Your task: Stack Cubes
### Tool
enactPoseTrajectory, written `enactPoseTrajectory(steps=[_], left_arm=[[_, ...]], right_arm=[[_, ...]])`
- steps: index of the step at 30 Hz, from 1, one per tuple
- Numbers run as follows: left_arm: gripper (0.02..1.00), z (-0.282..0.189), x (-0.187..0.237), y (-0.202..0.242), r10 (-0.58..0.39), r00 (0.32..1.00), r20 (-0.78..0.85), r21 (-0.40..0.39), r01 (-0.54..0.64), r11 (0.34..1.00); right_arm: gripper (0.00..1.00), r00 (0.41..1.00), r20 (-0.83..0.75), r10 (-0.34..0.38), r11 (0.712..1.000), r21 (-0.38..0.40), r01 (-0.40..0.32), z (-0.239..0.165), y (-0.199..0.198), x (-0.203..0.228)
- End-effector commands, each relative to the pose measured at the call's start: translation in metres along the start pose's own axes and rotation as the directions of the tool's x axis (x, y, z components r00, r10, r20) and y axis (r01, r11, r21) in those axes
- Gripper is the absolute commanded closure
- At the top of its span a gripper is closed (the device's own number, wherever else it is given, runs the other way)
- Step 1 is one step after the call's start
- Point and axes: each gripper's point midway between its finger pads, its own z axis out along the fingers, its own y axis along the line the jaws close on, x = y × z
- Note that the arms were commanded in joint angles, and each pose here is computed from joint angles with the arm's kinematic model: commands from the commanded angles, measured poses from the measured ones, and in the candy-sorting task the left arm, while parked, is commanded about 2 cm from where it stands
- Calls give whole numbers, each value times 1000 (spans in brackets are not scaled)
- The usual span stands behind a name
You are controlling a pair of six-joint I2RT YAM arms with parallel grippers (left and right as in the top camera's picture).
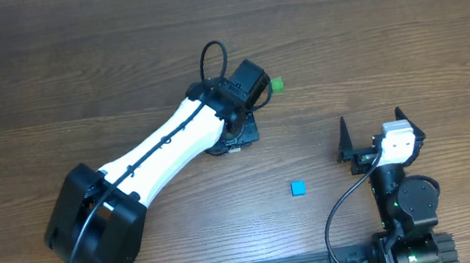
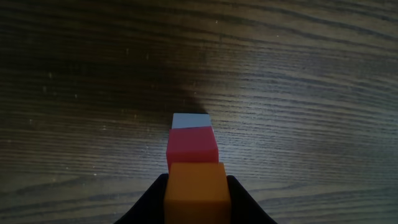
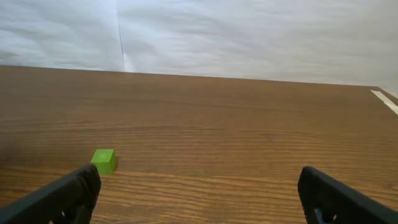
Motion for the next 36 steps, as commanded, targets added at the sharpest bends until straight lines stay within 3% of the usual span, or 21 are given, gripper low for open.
enactPoseTrajectory(steps=[1, 36], left_arm=[[976, 0, -7, -1, -13, 1000, 28, -15, 13, 1000], [972, 5, -8, 1, -11, 999, 34, -32, 12, 999]], right_arm=[[9, 1000, -1, 7, 1000, -2, -7, 0, 0, 2], [7, 1000, -1, 7, 1000, -2, -7, 0, 0, 2]])
